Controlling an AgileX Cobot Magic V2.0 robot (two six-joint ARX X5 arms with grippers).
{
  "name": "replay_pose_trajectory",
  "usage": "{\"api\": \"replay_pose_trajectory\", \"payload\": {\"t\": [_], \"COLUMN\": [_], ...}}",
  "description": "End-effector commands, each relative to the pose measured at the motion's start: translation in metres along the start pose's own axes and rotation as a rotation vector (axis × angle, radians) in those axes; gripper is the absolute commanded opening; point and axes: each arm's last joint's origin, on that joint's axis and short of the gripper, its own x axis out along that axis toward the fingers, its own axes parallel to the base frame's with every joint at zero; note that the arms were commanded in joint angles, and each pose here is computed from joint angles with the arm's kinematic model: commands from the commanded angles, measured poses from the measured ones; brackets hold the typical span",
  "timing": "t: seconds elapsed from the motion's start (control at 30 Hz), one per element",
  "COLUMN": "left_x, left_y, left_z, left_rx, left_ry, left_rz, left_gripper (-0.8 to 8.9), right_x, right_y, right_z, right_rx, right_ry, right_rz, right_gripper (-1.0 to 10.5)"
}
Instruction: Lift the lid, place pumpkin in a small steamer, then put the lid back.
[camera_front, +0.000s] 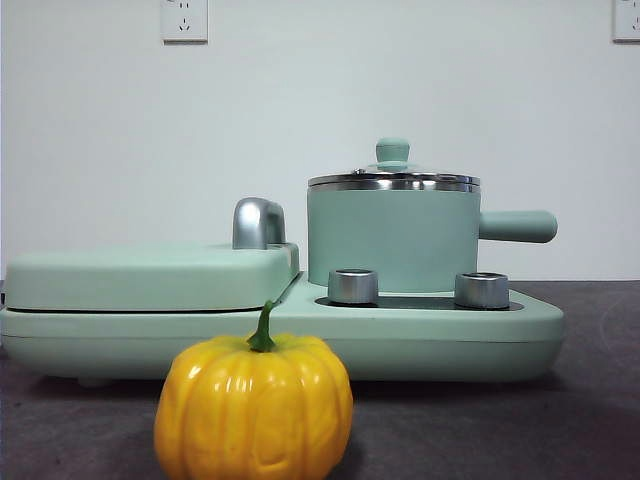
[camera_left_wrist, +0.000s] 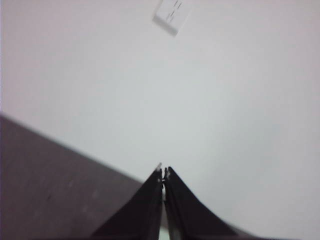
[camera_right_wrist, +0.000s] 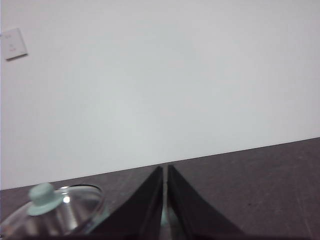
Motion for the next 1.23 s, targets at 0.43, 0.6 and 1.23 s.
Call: {"api": "replay_pose_trajectory", "payload": {"t": [0.43, 0.6, 1.23], "left_x": [0.037, 0.066, 0.158], "left_y": [-0.05, -0.06, -0.064], "left_z": [0.077, 0.09, 0.034], "left_rx": [0.239, 0.309, 0.649], "left_ry": [0.197, 0.284, 0.648], "left_rz": [-0.007, -0.107, -0.402], "left_gripper": [0.09, 0.09, 0.08], "right_x": [0.019, 0.041, 0.12], "right_y": [0.025, 0.027, 0.041], "right_z": [0.082, 0.096, 0.065], "right_rx": [-0.113, -0.214, -0.434], "right_ry": [0.142, 0.221, 0.512], "right_rz": [0.037, 0.079, 0.37], "right_gripper": [0.1, 0.1, 0.1]}}
